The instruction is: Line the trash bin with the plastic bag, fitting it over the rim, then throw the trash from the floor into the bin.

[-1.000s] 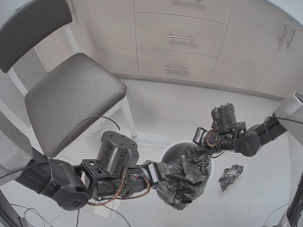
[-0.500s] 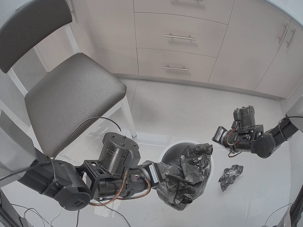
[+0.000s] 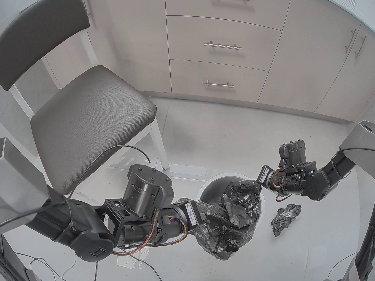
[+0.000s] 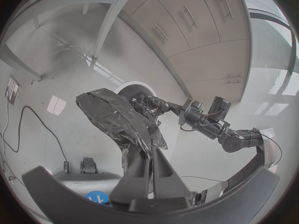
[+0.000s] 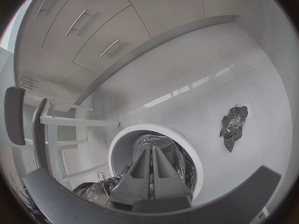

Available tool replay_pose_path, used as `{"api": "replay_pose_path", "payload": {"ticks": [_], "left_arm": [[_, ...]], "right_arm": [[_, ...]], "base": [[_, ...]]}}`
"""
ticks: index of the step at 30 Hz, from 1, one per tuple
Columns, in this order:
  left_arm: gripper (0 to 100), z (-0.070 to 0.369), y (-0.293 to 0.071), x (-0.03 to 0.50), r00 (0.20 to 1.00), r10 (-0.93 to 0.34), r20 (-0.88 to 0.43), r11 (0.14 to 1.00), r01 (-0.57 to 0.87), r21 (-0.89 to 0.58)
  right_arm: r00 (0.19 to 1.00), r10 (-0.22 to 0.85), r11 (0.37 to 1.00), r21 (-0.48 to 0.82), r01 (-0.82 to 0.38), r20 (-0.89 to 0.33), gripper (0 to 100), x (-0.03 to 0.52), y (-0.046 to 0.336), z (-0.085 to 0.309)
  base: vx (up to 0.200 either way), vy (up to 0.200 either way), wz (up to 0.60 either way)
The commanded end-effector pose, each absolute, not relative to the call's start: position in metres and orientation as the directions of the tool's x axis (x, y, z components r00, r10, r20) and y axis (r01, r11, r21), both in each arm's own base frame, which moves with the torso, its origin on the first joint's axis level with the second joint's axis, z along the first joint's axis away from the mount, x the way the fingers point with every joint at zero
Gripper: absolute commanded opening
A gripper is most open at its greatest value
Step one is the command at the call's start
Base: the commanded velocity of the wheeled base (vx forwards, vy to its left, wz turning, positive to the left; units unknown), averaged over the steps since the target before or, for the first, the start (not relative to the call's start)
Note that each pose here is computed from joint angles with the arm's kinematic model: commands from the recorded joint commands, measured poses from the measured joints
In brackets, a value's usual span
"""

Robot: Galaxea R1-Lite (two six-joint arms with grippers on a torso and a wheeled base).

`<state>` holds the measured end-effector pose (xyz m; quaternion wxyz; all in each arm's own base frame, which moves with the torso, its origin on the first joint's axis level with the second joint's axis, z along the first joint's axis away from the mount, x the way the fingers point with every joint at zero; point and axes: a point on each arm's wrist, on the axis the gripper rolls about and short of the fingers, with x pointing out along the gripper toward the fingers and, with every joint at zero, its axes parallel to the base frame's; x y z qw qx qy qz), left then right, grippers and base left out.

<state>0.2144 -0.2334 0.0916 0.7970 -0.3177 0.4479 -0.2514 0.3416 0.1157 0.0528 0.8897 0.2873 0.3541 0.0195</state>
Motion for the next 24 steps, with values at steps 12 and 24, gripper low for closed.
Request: {"api": "replay_pose_path", "payload": {"ticks": [12, 24], "left_arm": [[0, 0.085, -0.235, 0.216, 0.469, -0.676, -0.568, 0.683, 0.11, -0.722], [0, 0.08, -0.237, 0.218, 0.464, -0.669, -0.58, 0.692, 0.103, -0.715]], "right_arm": [[0.653, 0.268, 0.875, 0.463, 0.142, -0.708, 0, 0.347, 0.157, -0.003], [0.629, 0.17, 0.944, 0.309, 0.117, -0.759, 0, 0.358, 0.163, -0.05]], "base": [[0.0, 0.0, 0.0], [0.0, 0.0, 0.0]]}}
